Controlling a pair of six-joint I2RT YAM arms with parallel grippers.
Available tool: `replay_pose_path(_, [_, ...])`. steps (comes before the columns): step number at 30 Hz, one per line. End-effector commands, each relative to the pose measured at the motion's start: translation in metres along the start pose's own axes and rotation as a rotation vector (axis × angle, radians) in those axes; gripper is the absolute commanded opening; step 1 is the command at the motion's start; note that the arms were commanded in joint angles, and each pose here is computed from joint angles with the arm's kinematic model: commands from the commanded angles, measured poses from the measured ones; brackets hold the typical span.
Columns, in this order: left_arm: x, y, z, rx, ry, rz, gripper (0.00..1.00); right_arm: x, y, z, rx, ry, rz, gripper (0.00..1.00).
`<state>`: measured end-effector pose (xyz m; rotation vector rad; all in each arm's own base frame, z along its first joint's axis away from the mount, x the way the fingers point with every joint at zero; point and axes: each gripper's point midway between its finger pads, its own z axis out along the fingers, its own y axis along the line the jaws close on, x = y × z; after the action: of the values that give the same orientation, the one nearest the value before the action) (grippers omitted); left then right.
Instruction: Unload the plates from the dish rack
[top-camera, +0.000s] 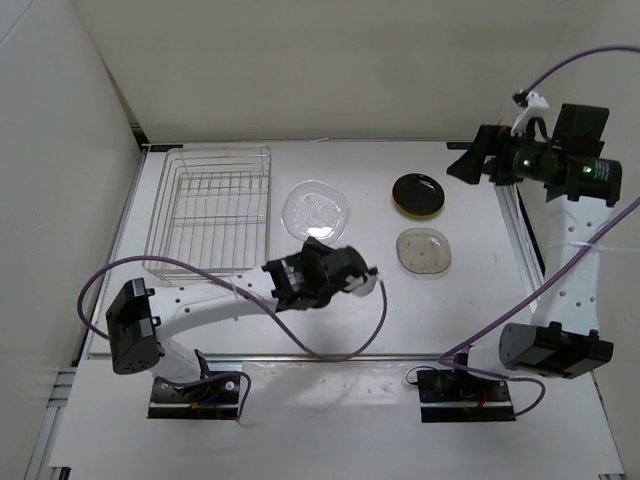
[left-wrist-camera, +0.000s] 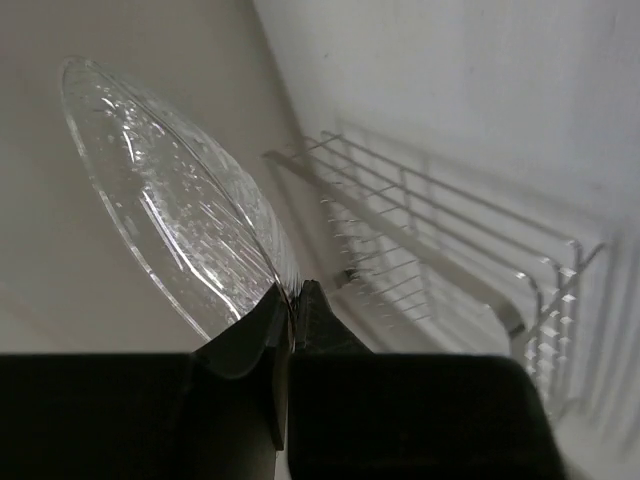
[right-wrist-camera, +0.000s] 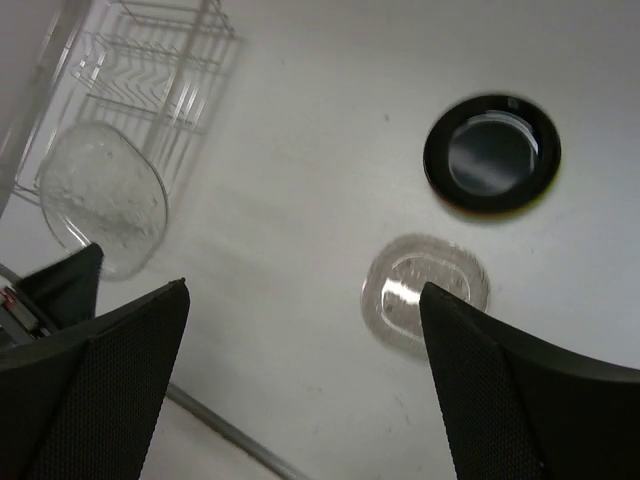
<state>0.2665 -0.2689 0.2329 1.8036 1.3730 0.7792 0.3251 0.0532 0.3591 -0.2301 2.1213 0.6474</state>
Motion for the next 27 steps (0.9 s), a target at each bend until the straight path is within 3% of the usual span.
replay_pose_path(1, [0.001,0.077,-0.065,-0.369,0.123,0.223,0.11,-0.023,0.044,-0.02,-0.139,-0.021,-0.117,0.98])
replay_pose_path(4, [-0.041,0.061,-0.093,-0.395,0.011,0.332,0.11,-0.03,0.067,-0.026,-0.164,-0.05,-0.274,0.98])
replay_pose_path(8, [-0.079,0.042,-0.125,-0.437,-0.117,0.419,0.11,0.018,0.077,-0.012,-0.157,0.058,-0.4,0.97])
replay_pose_path(15, [-0.1,0.037,-0.13,-0.415,-0.175,0.419,0.11,0.059,0.08,-0.003,-0.168,0.09,-0.469,0.92])
replay_pose_path(22, [-0.103,0.026,-0.125,-0.351,-0.188,0.414,0.11,0.039,0.09,-0.019,-0.131,-0.021,-0.472,0.92])
replay_pose_path(27, [-0.101,0.016,-0.119,-0.304,-0.179,0.411,0.11,0.007,0.092,-0.03,-0.051,-0.187,-0.429,0.92])
